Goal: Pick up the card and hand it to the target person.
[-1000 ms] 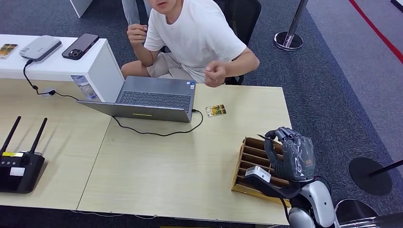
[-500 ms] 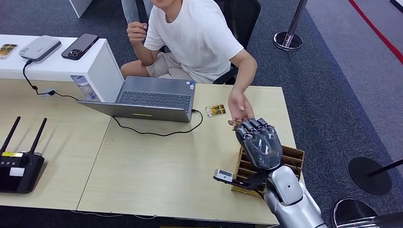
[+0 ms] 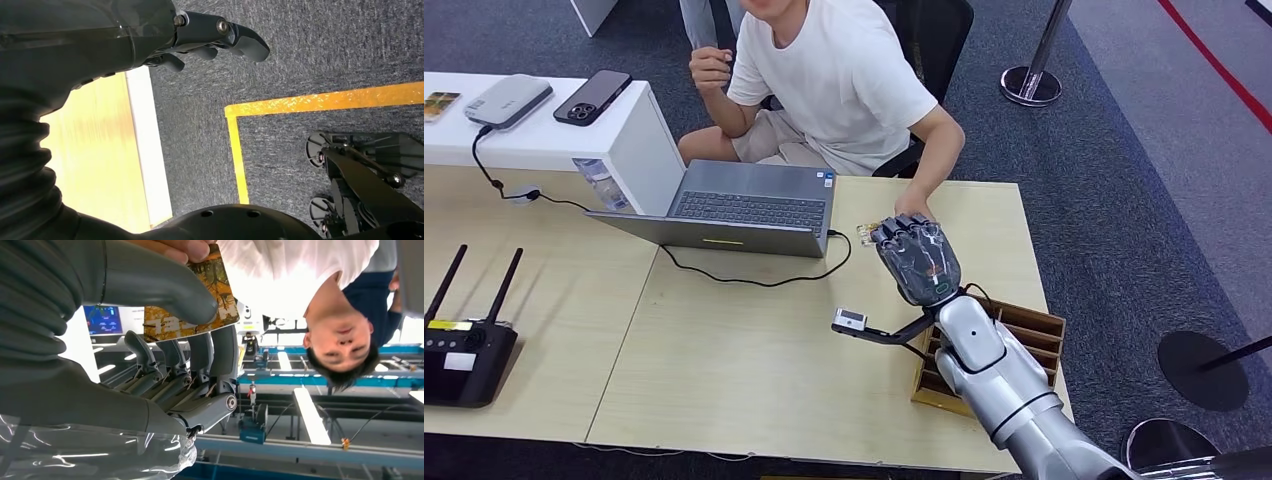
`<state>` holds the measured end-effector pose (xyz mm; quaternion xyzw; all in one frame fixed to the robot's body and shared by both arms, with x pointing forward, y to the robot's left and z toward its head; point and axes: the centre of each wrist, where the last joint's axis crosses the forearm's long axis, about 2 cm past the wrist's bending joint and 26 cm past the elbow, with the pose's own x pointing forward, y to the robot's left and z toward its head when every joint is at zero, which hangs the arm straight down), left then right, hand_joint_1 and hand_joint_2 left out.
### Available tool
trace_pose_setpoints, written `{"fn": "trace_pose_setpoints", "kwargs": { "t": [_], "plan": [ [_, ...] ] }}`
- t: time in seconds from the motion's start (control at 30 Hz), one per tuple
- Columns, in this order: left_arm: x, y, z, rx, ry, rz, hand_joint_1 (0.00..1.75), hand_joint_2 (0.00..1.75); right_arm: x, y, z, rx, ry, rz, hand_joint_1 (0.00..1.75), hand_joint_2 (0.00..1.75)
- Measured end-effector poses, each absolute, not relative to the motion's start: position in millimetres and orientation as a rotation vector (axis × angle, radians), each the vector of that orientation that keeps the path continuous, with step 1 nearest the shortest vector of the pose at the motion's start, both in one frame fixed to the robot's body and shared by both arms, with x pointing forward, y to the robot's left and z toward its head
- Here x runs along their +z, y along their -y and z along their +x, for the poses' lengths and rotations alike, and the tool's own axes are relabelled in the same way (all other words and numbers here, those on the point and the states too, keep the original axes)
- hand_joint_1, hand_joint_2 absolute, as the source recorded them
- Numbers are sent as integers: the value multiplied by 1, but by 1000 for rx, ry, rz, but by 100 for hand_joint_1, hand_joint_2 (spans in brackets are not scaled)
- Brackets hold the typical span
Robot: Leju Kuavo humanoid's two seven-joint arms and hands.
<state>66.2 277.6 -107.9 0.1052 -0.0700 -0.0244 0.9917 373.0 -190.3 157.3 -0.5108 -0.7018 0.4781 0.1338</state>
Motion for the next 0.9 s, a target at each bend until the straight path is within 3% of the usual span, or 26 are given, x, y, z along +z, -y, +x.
{"fn": "trace_pose_setpoints", "kwargs": {
  "t": [0.07, 0.2, 0.33, 0.9],
  "plan": [
    [-108, -278, 67, -50, 143, 209, 0, 175, 157, 189, 376, 1410, 2025, -1481, 0, 0],
    [-108, -278, 68, -61, 149, 200, 0, 175, 155, 185, 379, 1444, 2016, -1475, 0, 0],
    [-108, -278, 68, -58, 156, 202, 0, 0, 155, 184, 380, 1456, 2012, -1473, 0, 0],
    [-108, -281, 68, -35, 144, 218, 0, 0, 154, 185, 381, 1457, 2004, -1473, 0, 0]
  ]
}}
